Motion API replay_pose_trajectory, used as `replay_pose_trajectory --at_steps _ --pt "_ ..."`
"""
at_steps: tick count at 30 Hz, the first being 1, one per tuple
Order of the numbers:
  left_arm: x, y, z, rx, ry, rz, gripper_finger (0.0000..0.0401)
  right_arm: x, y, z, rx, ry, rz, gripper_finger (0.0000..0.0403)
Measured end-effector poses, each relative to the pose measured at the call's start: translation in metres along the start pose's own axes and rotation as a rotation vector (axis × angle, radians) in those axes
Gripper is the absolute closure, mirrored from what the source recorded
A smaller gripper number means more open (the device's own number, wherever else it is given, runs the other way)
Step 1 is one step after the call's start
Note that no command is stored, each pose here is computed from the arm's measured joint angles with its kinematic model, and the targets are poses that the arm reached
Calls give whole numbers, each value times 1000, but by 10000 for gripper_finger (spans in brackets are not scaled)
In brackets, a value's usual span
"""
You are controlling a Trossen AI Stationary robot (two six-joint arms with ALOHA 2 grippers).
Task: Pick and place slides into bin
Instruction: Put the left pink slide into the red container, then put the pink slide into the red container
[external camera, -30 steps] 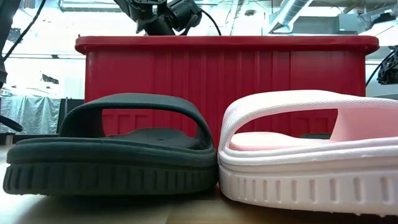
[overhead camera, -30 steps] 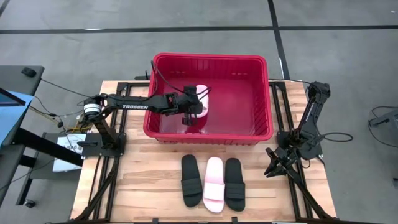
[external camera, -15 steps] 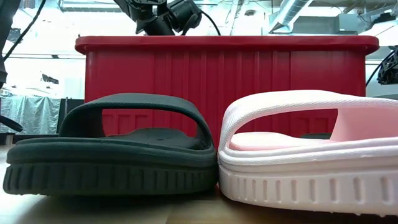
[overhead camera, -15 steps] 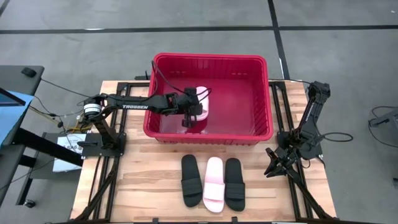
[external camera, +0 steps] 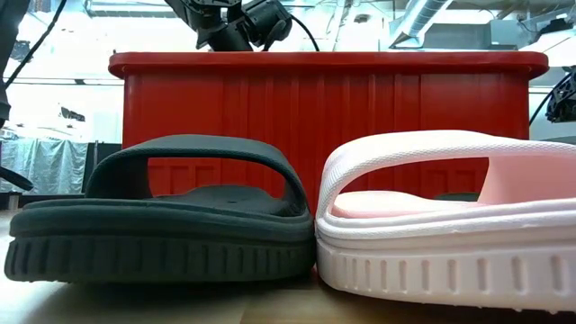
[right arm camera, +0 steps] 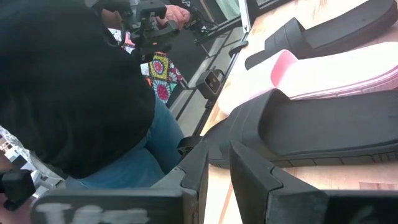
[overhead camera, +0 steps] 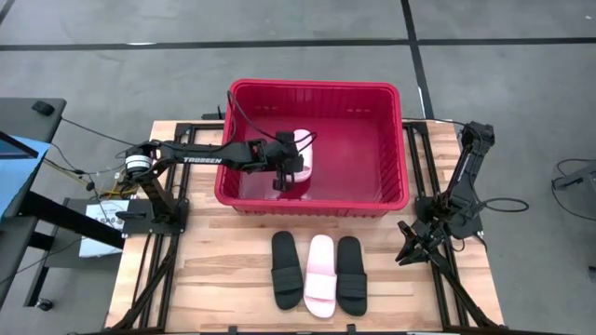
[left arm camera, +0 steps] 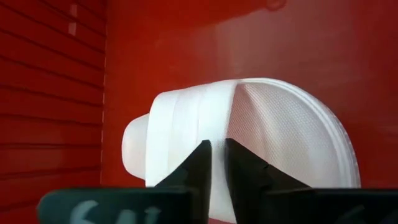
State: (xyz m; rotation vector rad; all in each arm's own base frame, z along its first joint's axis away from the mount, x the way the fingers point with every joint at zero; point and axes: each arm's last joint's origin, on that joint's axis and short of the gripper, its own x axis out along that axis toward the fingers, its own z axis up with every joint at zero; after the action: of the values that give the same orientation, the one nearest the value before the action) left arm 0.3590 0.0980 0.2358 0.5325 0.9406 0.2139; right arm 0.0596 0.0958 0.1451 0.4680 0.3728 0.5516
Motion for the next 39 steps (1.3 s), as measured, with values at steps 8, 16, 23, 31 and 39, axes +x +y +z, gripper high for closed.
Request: replay_pose_trajectory --at_steps 8,16,23,31,39 --pt "0 0 0 -43 -1 2 317 0 0 0 0 0 0 346" --pt "0 0 0 -43 0 1 310 0 0 0 0 0 0 346" --pt "0 2 -1 -18 37 62 310 0 0 0 0 0 0 346" --pt "-9 20 8 100 103 220 310 0 0 0 0 0 0 346" --pt "-40 62 32 152 148 363 310 0 0 0 0 0 0 346"
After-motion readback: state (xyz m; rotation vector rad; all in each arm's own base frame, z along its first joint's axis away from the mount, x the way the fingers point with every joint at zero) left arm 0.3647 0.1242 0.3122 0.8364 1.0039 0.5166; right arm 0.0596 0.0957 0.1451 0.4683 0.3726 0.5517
